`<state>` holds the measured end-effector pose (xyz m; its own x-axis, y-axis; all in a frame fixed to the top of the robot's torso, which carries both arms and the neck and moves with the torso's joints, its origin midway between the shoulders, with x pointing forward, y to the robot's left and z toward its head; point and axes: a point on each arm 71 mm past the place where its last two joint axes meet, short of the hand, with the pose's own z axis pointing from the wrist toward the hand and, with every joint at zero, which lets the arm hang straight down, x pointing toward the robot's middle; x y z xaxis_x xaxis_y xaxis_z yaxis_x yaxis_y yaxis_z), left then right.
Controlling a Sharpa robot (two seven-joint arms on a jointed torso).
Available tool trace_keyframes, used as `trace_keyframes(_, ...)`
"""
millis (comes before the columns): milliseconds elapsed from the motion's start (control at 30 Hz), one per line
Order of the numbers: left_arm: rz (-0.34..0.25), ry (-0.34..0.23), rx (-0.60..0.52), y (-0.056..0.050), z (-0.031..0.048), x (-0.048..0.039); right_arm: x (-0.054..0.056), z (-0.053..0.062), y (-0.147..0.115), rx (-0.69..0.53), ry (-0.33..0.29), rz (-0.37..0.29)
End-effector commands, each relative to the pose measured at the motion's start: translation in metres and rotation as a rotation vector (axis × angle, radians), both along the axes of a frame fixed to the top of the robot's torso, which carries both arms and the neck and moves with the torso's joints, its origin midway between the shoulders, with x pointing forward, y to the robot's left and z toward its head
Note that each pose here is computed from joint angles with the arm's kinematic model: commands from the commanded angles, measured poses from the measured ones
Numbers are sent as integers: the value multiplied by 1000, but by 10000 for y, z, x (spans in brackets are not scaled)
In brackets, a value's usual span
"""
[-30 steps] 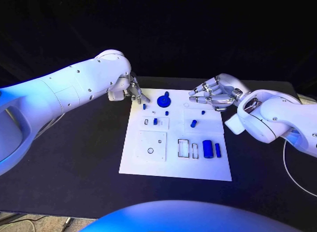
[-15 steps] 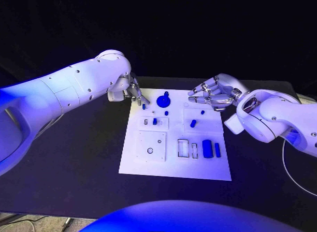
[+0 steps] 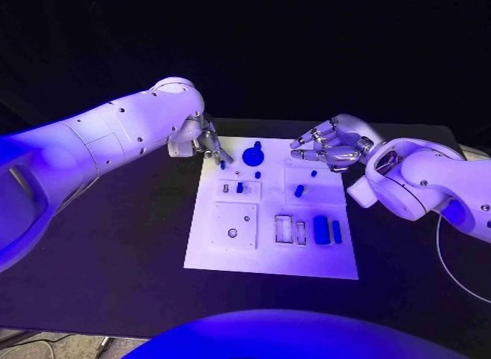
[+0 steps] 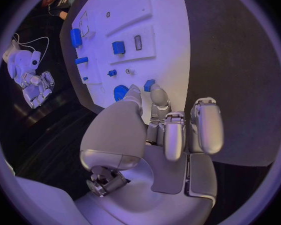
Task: Assemble the parts on the task board
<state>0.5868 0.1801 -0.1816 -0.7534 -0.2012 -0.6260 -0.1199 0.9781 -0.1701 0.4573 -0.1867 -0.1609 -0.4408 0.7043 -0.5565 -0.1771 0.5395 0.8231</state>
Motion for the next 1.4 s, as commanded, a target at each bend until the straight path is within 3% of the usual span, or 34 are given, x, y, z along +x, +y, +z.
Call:
trace_keyframes(33, -11, 18, -1, -28, -19, -13, -9, -2, 22, -4, -3, 23)
trace_keyframes(733, 32, 4, 8, -2, -56, 0, -24, -2, 47, -3, 1, 34)
trace_keyframes(1100, 75, -35, -88, -2, -33, 18, -24, -9, 45, -7, 7, 38)
trace_keyframes(1267, 84, -40, -131, 12, -21, -7, -24, -14, 45, -9, 12, 42)
trace_keyframes(1400, 85, -51, -177, 22, 3, -74, -25, -19, 39, -12, 15, 44)
